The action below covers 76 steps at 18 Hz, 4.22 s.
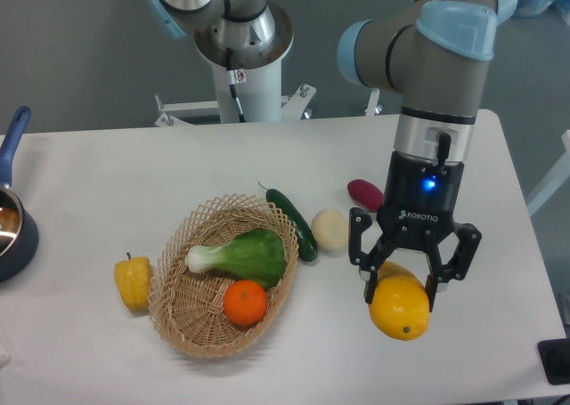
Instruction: Place the mango in the basket
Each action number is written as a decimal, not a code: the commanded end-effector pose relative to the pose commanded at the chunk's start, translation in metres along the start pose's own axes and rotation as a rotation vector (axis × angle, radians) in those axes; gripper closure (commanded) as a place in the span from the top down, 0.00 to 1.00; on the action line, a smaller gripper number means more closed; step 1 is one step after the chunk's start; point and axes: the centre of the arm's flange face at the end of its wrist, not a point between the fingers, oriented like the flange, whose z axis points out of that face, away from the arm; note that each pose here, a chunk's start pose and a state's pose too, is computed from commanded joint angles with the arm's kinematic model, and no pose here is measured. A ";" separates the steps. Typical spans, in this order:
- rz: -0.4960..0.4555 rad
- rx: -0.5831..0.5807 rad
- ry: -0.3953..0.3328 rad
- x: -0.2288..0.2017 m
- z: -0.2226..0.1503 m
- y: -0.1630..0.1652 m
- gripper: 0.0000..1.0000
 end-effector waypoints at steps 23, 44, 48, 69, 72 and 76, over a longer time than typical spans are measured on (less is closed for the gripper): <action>0.013 -0.054 0.034 0.020 0.037 0.011 0.40; 0.436 -0.434 0.199 0.220 0.057 0.172 0.38; 0.448 -0.506 0.183 0.222 0.054 0.197 0.38; 0.715 -0.590 0.278 0.234 0.094 0.224 0.39; 0.715 -0.596 0.288 0.237 0.096 0.229 0.47; 0.717 -0.593 0.284 0.238 0.095 0.228 0.97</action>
